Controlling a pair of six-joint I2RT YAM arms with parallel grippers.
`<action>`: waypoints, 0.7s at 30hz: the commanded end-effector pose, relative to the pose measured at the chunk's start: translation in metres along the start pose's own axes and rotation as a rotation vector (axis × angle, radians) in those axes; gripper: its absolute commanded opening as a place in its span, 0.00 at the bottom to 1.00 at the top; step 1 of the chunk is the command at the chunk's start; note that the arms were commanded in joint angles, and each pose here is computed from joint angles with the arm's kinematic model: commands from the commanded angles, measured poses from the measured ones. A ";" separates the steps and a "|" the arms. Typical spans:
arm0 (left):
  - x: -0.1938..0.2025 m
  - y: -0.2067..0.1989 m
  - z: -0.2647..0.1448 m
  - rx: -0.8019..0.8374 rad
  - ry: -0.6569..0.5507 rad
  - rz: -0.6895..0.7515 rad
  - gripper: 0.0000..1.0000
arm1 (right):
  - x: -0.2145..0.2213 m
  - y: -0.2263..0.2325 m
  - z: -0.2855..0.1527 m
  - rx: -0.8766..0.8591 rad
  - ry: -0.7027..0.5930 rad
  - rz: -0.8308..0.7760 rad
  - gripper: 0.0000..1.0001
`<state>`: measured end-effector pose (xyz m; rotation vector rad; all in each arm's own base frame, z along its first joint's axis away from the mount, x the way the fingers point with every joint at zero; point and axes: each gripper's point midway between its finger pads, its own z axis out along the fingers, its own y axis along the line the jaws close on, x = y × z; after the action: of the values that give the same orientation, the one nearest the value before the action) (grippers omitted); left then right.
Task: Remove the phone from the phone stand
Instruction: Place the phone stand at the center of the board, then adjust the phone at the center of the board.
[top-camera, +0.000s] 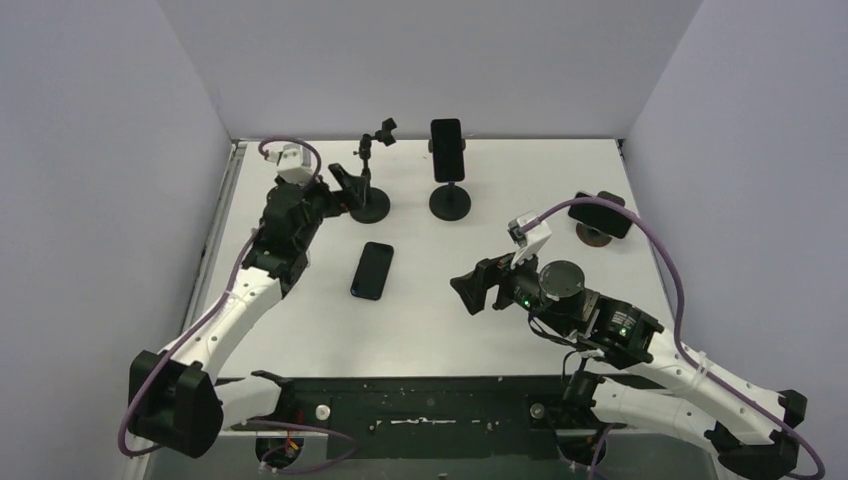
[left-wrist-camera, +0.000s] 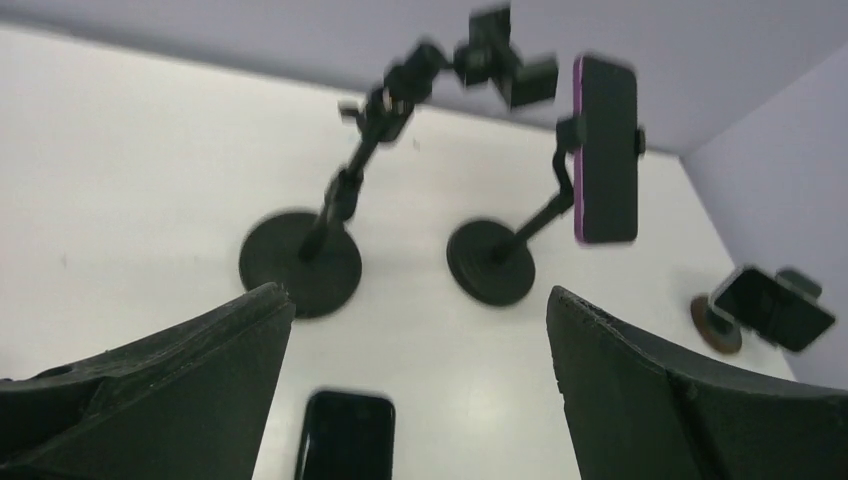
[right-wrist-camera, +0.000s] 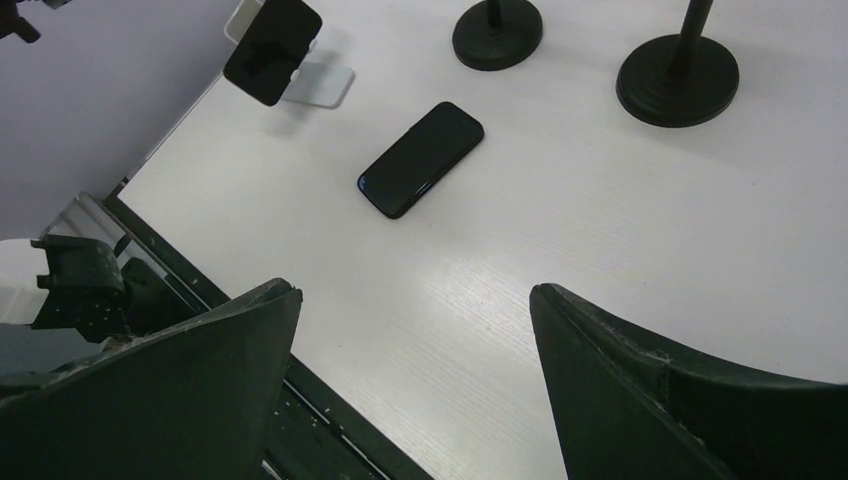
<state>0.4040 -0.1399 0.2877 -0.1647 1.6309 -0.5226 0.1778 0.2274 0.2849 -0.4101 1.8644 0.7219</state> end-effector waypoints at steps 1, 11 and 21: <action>0.099 0.011 -0.054 -0.095 0.364 -0.015 0.97 | -0.008 0.007 0.007 -0.023 -0.049 0.025 0.88; 0.194 0.021 -0.091 -0.281 0.588 0.005 0.97 | -0.004 0.006 0.012 -0.008 -0.039 0.053 0.88; 0.238 0.057 -0.087 -0.302 0.691 -0.142 0.97 | -0.002 0.004 0.003 -0.005 -0.043 0.098 0.88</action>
<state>0.2892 -0.1561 0.0436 -0.3224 2.4428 -0.3260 0.1787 0.2335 0.2741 -0.3555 1.8893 0.7599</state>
